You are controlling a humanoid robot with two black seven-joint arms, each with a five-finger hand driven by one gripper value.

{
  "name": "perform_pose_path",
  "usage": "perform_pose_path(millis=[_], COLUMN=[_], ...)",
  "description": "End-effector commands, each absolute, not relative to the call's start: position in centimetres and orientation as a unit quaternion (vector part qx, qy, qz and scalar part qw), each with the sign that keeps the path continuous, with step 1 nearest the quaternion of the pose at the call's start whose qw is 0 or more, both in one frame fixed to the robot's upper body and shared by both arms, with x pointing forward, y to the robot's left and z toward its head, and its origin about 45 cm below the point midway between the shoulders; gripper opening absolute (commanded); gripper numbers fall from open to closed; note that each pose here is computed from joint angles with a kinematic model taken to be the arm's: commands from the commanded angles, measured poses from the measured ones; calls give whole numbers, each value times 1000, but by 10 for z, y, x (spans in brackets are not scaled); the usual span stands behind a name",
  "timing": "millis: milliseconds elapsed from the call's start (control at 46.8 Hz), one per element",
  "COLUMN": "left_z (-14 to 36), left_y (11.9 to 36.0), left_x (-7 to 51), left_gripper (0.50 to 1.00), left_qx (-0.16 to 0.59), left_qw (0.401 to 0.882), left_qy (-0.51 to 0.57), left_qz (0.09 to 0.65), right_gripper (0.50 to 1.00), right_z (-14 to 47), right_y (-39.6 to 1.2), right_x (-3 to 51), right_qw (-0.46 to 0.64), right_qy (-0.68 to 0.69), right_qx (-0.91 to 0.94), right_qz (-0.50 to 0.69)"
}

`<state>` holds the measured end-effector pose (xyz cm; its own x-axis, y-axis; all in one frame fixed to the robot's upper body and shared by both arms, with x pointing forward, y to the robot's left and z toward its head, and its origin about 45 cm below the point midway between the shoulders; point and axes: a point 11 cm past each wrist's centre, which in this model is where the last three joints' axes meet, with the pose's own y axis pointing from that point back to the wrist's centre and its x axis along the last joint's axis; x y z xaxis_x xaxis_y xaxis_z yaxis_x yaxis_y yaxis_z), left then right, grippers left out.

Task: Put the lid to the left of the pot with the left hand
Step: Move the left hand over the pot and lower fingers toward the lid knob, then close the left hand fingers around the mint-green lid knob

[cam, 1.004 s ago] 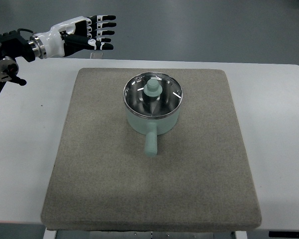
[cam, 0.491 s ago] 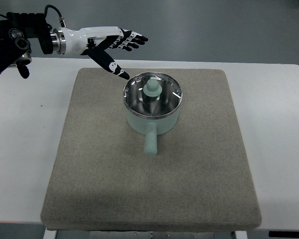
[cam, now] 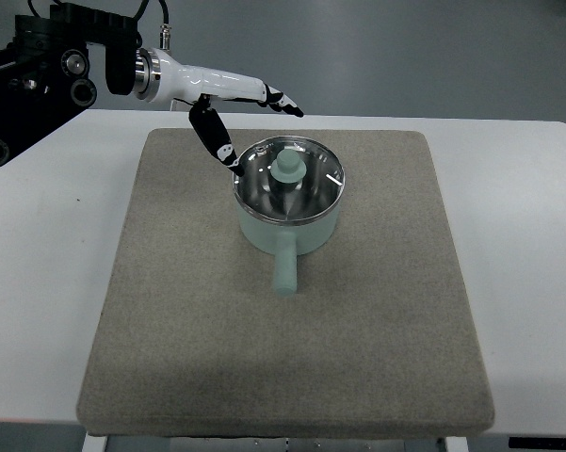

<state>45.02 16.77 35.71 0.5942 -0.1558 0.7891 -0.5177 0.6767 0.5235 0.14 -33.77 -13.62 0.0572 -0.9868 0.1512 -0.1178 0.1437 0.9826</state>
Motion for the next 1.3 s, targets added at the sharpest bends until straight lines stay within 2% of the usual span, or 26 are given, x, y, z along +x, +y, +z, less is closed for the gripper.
perform_pose_path(millis=[0,107,256,619,897,1153,1217,1282], left_z=[360,363,355,352,346,342,342,342], left_y=[163,159,132,128,113,116,116,116], left_x=[449,452,445,450,445,448,448,448], left_gripper=[996,996,996,994,984,932,902,900], left_qx=[394,405,399,434,428,444,443,443], left_qw=[795,782,777,733,733,716,716,716], left_qy=[-450,-464,-482,-521,-527,-539,-539,-539], left_qz=[102,94,65,47,33,29,28,28], right_gripper=[921,921,921,921,923,921,921,924], right_z=[-136,-136,-136,-136,-136,-136,-136,-136], right_y=[-338,-338,-338,-338,-338,-338,-338,-338], right_x=[1,1,1,1,1,1,1,1], right_qw=[523,523,523,523,523,523,523,523], right_qy=[-546,-546,-546,-547,-546,-546,-547,-547], right_qx=[506,505,505,505,505,505,505,505], right_qz=[-416,-416,-416,-416,-416,-416,-416,-416])
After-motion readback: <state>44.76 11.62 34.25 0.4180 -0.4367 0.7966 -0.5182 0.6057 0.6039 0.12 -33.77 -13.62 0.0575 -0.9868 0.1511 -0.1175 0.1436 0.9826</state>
